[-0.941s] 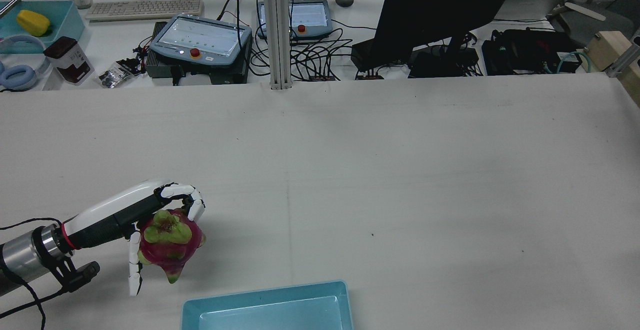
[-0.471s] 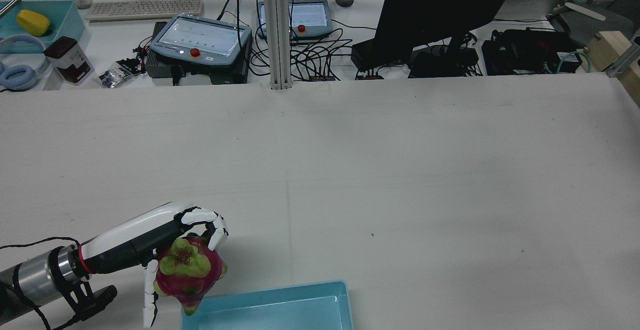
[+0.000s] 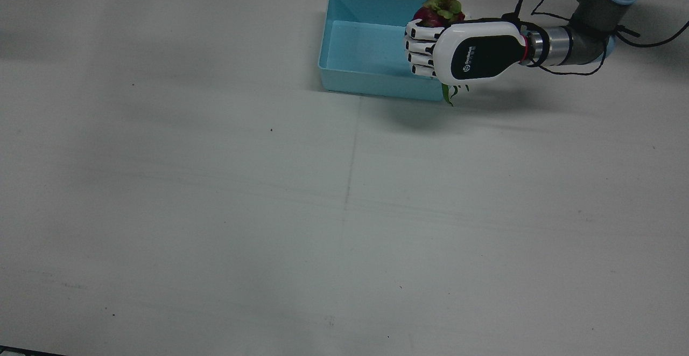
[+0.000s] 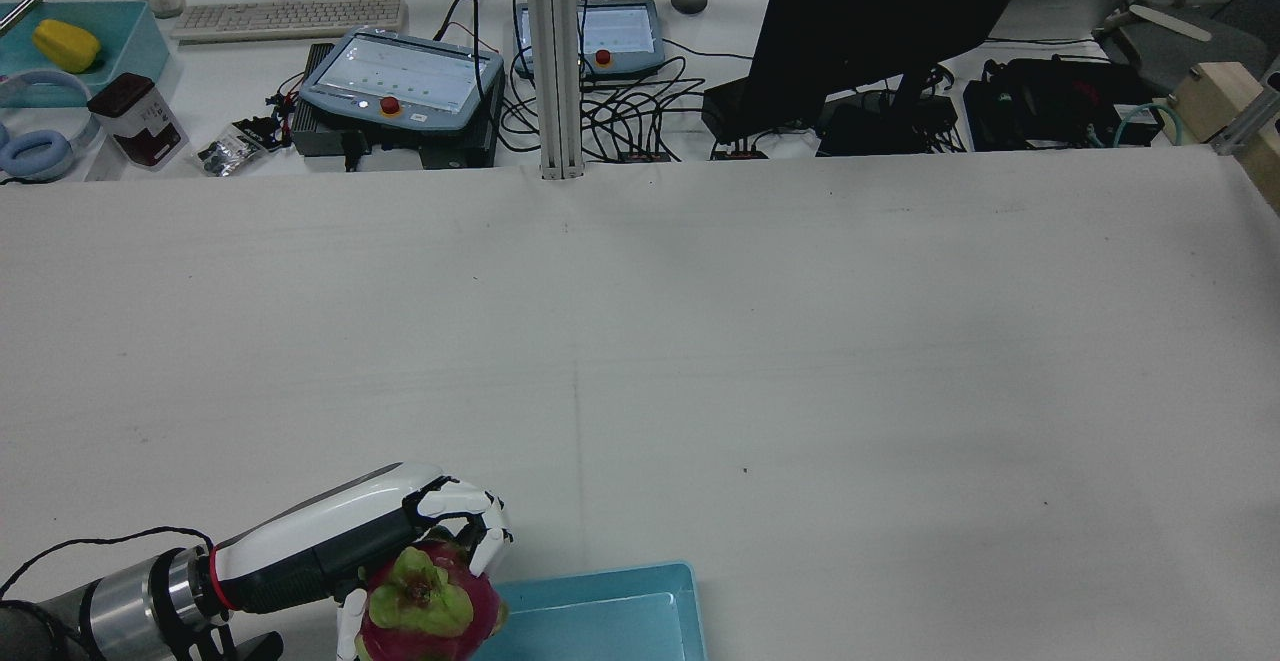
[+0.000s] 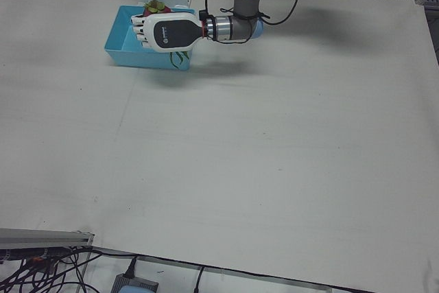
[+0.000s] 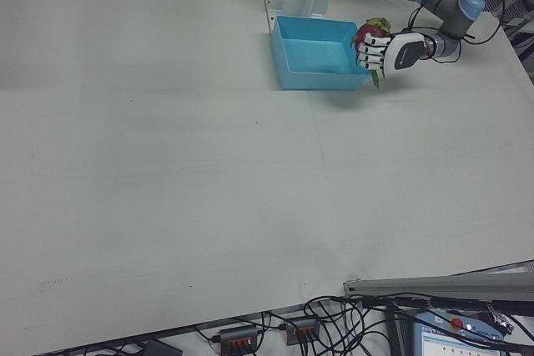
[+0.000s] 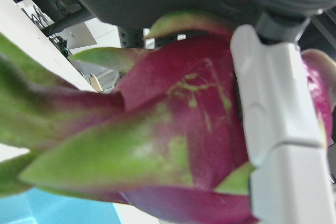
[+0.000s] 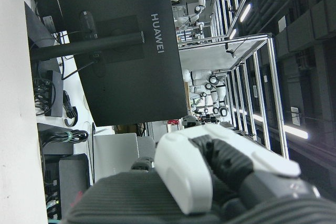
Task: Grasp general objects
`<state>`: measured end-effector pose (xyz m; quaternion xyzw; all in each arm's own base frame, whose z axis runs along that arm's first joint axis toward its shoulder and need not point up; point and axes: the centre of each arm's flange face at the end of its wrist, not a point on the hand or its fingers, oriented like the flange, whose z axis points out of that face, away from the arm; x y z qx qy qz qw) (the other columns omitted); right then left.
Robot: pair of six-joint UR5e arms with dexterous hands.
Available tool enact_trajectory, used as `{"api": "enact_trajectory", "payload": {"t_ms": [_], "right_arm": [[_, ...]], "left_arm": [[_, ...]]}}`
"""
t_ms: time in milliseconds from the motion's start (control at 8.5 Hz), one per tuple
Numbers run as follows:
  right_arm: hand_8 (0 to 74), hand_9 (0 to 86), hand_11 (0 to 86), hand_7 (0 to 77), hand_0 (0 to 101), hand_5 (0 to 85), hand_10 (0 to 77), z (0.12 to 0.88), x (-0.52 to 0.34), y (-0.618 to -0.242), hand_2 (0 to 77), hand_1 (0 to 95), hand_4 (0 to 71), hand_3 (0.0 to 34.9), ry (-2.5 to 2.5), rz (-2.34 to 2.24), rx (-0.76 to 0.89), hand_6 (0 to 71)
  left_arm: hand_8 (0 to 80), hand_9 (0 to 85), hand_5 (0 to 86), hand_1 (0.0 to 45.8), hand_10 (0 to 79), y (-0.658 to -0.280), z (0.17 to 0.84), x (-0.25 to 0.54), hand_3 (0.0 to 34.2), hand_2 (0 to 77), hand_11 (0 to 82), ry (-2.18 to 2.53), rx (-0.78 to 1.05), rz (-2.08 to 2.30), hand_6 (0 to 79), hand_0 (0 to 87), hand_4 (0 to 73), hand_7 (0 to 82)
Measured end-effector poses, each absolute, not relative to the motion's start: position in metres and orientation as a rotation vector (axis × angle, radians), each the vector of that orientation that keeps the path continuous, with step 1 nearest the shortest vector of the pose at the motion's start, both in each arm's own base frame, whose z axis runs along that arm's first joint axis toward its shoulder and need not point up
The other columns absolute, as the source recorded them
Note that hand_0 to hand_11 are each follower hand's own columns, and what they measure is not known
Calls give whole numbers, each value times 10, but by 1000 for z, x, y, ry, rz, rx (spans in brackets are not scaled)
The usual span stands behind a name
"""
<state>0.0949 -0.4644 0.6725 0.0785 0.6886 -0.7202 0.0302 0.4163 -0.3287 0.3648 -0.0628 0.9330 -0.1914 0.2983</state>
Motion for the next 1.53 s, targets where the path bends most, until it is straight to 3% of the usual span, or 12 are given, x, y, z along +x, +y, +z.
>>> {"api": "enact_trajectory", "payload": {"t_ms": [941,1294,1412,1529], "right_arm": [[0,5,5,0,0,0,0,672,95,-464,774,949,0,0,2123,-2220,242,0],[0,5,5,0,0,0,0,673,95,-464,774,949,0,0,2122,-2220,243,0],[0,5,5,0,0,0,0,673,95,-464,774,949,0,0,2122,-2220,243,0],[0,5,0,0,0,0,0,672,95,-464,774,949,0,0,2123,-2220,242,0]], "left_arm": [[436,616,698,0,371,-276,333,471,0,44,698,2510,-240,-475,469,625,142,556],[420,600,676,0,382,-274,331,473,0,44,633,2523,-248,-470,442,634,153,540],[360,556,589,0,387,-273,330,472,0,11,109,2527,-249,-469,360,612,169,491],[229,464,485,0,382,-271,329,473,0,11,44,2528,-247,-469,224,535,207,371]]}}
